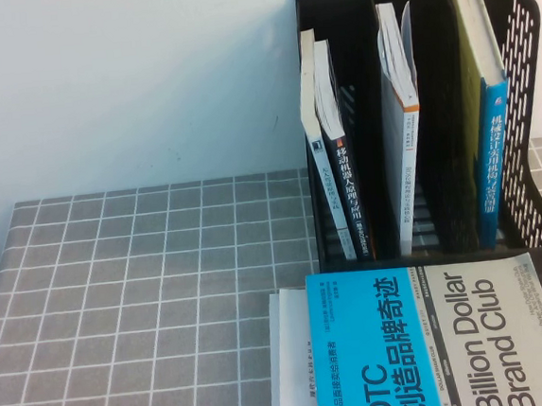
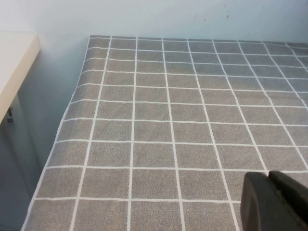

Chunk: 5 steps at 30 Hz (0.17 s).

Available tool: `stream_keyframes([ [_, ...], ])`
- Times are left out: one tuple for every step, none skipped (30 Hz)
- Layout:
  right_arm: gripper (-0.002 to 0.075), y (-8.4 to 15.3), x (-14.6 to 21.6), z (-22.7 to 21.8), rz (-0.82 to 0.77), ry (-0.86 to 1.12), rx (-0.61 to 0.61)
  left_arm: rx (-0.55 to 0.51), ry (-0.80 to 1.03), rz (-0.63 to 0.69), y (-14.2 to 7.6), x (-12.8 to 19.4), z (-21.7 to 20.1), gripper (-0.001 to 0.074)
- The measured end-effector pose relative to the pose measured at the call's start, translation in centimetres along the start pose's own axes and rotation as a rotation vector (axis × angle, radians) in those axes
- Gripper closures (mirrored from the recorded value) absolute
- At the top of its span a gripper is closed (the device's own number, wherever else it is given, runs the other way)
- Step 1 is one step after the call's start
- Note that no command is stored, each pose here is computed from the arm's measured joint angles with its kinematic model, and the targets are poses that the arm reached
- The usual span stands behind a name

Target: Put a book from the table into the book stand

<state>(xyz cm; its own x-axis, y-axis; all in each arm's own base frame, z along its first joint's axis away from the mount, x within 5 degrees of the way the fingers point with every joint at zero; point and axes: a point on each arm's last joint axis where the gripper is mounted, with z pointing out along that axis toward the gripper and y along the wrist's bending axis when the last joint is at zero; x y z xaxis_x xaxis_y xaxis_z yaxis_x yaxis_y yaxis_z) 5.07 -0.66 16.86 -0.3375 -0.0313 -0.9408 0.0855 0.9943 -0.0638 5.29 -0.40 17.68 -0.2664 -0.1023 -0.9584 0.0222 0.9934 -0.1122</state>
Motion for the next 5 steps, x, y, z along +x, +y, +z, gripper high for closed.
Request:
stream_keyframes([
  [0.0729,0.0,0.0,0.0,0.0,0.0,0.0,0.0,0.0,0.0,0.0,0.0,0.0,0.0738],
  [0.0729,0.0,0.0,0.0,0.0,0.0,0.0,0.0,0.0,0.0,0.0,0.0,0.0,0.0738],
  [0.0729,0.0,0.0,0.0,0.0,0.0,0.0,0.0,0.0,0.0,0.0,0.0,0.0,0.0738],
  [0.0729,0.0,0.0,0.0,0.0,0.0,0.0,0.0,0.0,0.0,0.0,0.0,0.0,0.0738],
  [0.0729,0.0,0.0,0.0,0.0,0.0,0.0,0.0,0.0,0.0,0.0,0.0,0.0,0.0738],
])
